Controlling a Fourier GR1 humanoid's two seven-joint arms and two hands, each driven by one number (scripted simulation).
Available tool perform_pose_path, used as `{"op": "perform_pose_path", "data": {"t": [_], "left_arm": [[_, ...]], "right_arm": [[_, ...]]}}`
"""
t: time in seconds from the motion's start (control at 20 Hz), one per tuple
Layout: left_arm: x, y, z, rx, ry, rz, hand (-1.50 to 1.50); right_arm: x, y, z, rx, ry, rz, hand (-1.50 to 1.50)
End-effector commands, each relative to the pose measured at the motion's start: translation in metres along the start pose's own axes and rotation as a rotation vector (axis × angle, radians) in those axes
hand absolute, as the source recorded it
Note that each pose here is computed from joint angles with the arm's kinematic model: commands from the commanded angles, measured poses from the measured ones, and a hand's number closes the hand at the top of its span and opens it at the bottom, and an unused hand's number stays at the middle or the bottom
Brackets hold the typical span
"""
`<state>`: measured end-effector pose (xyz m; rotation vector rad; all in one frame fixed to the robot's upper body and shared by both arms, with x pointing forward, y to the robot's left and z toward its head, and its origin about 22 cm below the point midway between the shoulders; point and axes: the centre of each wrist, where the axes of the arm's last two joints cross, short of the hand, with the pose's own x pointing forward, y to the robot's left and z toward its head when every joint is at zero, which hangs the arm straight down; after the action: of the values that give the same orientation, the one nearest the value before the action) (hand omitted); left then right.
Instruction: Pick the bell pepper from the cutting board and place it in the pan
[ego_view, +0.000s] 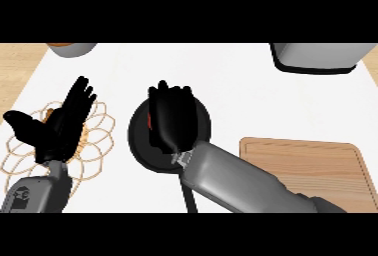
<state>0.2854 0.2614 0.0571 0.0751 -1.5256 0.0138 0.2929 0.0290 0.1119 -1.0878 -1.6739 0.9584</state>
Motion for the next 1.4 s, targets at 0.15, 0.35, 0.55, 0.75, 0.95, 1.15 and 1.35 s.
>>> {"op": "perform_pose_path", "data": {"t": [0.15, 0.35, 0.55, 0.75, 0.95, 1.15, 1.35], "left_arm": [[0.016, -0.006, -0.010, -0.012, 0.010, 0.023, 0.00], [0.005, 0.000, 0.001, -0.019, 0.001, -0.005, 0.00], [0.013, 0.005, 0.002, -0.020, -0.022, -0.017, 0.00], [0.006, -0.008, -0.008, -0.018, -0.022, 0.005, 0.00], [0.013, 0.001, -0.007, -0.024, -0.003, -0.003, 0.00], [-0.003, 0.001, -0.005, 0.010, 0.001, -0.004, 0.00], [0.005, 0.013, 0.005, 0.039, 0.000, 0.013, 0.00]], "right_arm": [[-0.041, 0.051, -0.022, 0.029, 0.013, -0.053, 1.50], [-0.060, 0.077, -0.011, 0.074, 0.065, -0.024, 1.50], [-0.081, 0.079, -0.024, 0.164, 0.301, -0.104, -1.50], [-0.084, 0.084, -0.023, 0.241, 0.277, -0.165, -1.50], [-0.097, 0.096, -0.016, 0.206, 0.226, -0.228, -1.50], [-0.092, 0.086, -0.013, 0.089, 0.191, -0.431, -1.50], [-0.106, 0.087, 0.005, -0.001, 0.259, -0.626, -1.50]]}}
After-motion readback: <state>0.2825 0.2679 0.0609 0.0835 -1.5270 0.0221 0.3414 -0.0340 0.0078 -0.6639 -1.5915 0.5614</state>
